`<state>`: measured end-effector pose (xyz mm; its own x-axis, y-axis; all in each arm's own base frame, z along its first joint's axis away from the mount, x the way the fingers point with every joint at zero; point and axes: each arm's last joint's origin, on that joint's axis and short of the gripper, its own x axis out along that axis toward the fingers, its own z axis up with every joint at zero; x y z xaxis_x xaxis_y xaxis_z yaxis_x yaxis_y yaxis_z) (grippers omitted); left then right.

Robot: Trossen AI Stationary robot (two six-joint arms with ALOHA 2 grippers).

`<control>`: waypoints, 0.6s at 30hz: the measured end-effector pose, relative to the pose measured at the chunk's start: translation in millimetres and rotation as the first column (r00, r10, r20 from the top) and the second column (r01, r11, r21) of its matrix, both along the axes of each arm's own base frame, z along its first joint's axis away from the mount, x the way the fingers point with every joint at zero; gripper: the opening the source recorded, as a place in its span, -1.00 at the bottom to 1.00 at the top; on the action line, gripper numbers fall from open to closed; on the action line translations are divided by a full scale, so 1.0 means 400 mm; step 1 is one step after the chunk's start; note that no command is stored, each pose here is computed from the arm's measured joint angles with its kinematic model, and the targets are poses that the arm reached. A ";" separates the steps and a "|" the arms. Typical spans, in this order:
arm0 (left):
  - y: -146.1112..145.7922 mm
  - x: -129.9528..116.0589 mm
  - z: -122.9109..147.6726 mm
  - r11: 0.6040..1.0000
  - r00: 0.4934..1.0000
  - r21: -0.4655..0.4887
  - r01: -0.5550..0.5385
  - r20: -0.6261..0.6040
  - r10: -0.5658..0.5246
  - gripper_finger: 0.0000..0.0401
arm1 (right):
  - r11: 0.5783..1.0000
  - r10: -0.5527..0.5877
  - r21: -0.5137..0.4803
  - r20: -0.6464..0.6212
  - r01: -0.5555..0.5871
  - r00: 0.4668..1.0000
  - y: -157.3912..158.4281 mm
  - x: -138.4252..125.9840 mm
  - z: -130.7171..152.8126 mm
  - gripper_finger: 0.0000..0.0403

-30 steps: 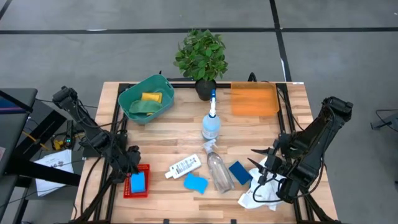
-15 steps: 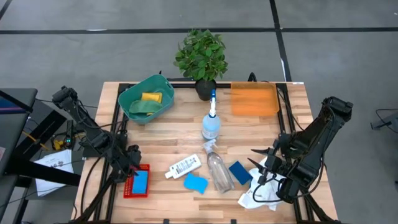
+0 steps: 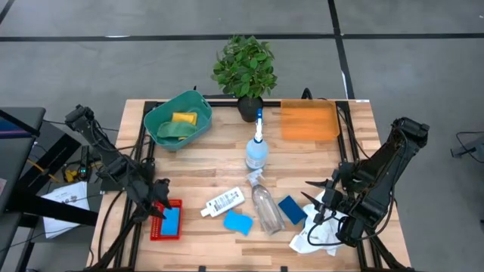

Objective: Pick & Place Kitchen Items
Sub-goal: Put the blue sponge into the red bin

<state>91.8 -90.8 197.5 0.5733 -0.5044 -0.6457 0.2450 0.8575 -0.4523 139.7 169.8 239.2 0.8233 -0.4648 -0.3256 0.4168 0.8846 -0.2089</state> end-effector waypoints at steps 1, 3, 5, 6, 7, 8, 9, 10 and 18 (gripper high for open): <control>0.000 0.000 0.006 1.000 1.000 -0.011 0.006 0.026 -0.006 -0.03 | 1.000 0.000 0.000 0.000 0.000 1.000 0.000 0.000 0.000 -0.15; 0.000 0.001 0.019 0.999 0.997 -0.036 0.021 0.079 -0.018 -0.03 | 1.000 0.000 0.000 0.000 0.000 1.000 0.000 0.000 0.000 -0.15; -0.002 0.003 0.028 0.998 0.992 -0.053 0.032 0.123 -0.025 -0.03 | 1.000 0.000 0.000 0.000 0.000 1.000 0.000 0.000 0.000 -0.15; -0.004 0.004 0.032 0.998 0.989 -0.056 0.037 0.143 -0.028 -0.04 | 1.000 0.000 0.001 0.000 0.000 1.000 0.000 0.000 0.000 -0.15; -0.005 0.006 0.035 0.997 0.987 -0.063 0.041 0.159 -0.030 -0.05 | 1.000 0.000 0.001 0.000 0.000 1.000 0.000 0.000 0.000 -0.15; -0.006 0.007 0.038 0.997 0.984 -0.064 0.045 0.173 -0.033 -0.06 | 1.000 0.000 0.001 0.000 0.000 1.000 0.000 0.000 0.000 -0.15; -0.006 0.008 0.039 0.997 0.982 -0.059 0.047 0.187 -0.035 -0.08 | 1.000 -0.001 0.001 0.000 0.001 1.000 0.000 0.000 0.000 -0.15; -0.007 0.009 0.041 0.997 0.980 -0.056 0.045 0.199 -0.033 -0.10 | 1.000 -0.001 0.001 0.000 0.001 1.000 0.000 0.000 0.000 -0.15; -0.007 0.019 0.047 1.000 0.961 -0.015 -0.022 0.275 0.025 -0.22 | 1.000 -0.003 0.011 0.006 0.003 1.000 0.000 0.001 0.000 -0.15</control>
<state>99.6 -93.5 216.4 0.7398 -0.4949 -0.4559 0.3411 0.8598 -0.3800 139.9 170.0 239.2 0.8237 -0.4640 -0.3259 0.4207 0.8855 -0.1973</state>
